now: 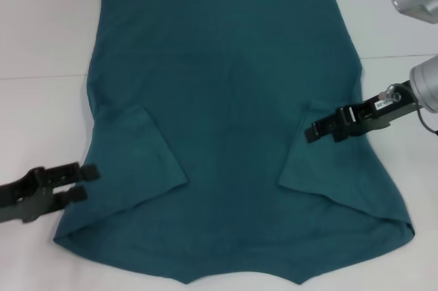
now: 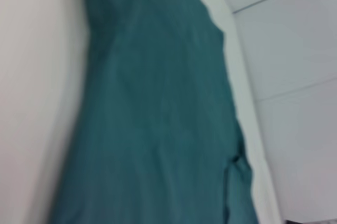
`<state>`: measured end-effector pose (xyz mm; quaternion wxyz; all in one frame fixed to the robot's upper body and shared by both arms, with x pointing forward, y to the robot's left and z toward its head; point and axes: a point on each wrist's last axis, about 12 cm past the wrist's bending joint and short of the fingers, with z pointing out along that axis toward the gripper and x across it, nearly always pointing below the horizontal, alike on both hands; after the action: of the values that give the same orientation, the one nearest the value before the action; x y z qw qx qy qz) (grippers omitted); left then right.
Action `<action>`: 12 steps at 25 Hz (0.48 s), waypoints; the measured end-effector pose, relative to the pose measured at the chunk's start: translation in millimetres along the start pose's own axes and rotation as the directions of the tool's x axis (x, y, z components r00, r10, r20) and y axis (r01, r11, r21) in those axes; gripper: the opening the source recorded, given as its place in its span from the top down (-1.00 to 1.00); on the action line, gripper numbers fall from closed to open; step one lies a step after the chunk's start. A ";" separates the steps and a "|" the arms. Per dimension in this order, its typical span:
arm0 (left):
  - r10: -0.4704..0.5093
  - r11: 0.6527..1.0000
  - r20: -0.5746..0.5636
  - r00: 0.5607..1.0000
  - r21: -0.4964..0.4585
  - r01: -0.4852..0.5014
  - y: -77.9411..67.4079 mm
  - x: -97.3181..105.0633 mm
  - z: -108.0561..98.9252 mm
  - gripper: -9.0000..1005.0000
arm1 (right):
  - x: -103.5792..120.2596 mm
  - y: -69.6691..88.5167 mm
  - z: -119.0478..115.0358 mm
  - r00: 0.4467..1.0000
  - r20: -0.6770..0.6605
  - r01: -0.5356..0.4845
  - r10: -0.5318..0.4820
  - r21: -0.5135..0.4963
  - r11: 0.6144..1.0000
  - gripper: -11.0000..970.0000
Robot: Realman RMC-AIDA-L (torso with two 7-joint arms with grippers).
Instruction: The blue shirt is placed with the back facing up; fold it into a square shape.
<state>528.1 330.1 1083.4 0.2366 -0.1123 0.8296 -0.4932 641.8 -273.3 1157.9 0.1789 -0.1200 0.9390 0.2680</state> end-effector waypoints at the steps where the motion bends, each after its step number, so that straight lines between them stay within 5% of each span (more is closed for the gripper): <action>1: -0.012 1.000 -0.002 1.000 -0.011 0.012 1.5 0.8 -1.7 -0.28 | 0.2 -1.7 -1.5 1.000 0.002 -0.003 0.003 0.003 1.000 -0.58; 12: -0.132 0.978 0.003 0.991 -0.162 0.131 20.2 9.0 -21.9 -0.28 | 0.8 -6.4 -5.1 1.000 0.006 -0.008 0.008 0.016 1.000 -0.58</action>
<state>510.3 352.9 1072.1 0.1902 -0.1837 0.8586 -0.4393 641.8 -281.5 1158.6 0.1818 -0.1141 0.9410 0.2616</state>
